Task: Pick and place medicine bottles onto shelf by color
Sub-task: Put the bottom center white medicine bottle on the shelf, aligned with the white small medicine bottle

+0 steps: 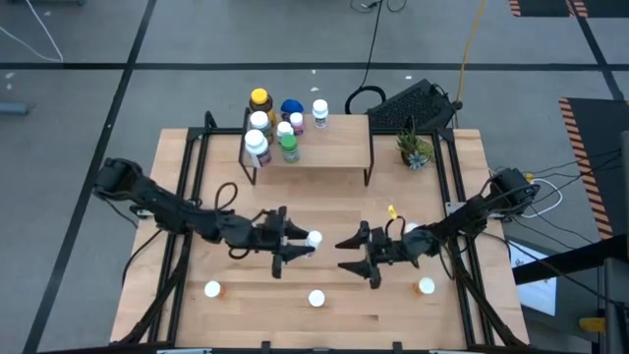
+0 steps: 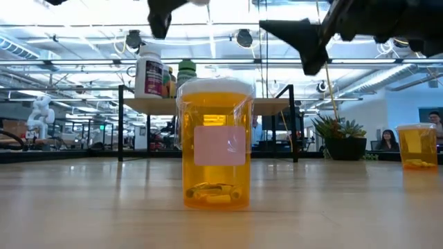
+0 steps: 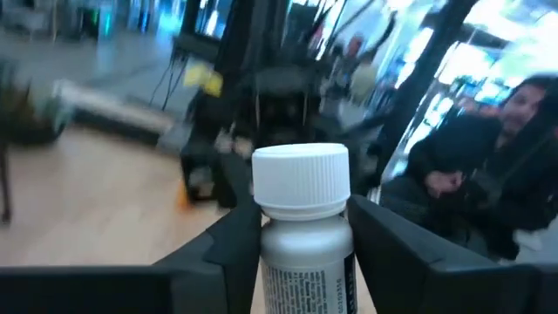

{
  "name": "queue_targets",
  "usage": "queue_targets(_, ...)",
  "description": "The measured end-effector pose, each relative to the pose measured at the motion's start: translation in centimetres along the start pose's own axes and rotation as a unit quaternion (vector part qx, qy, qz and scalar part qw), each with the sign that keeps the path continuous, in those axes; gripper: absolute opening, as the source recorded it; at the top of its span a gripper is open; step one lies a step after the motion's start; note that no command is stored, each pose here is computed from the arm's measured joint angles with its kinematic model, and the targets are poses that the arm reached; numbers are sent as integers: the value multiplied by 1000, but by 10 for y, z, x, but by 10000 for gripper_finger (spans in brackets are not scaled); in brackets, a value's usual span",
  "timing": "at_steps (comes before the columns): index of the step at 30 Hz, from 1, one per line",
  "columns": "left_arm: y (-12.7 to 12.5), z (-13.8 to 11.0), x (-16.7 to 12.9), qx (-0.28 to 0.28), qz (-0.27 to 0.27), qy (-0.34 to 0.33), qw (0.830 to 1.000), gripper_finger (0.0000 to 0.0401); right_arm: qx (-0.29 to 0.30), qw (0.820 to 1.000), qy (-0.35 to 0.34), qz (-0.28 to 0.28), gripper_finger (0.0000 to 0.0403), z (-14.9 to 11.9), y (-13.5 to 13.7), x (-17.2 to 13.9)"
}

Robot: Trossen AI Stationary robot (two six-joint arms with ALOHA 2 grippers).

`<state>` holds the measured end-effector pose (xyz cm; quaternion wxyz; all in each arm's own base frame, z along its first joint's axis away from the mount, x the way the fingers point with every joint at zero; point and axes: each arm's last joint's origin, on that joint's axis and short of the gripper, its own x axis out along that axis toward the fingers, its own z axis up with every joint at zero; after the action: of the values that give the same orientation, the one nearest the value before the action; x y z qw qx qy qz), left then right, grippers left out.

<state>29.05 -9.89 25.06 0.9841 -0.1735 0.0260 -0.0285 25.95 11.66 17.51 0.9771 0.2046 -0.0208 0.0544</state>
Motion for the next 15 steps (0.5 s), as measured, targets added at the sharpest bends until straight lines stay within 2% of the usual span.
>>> queue_targets(6,3,-13,19,18,-11,-57,998,162,-77,997,-7,11,306,11,18,17)
queue_targets(10,9,-27,30,18,-20,-75,997,152,-86,996,11,-16,314,11,18,23)
queue_targets(13,11,-34,37,17,-35,-70,997,160,-88,994,21,-58,312,7,14,22)
queue_targets(15,9,-35,43,21,-45,-69,996,167,-87,994,19,-62,309,8,13,23)
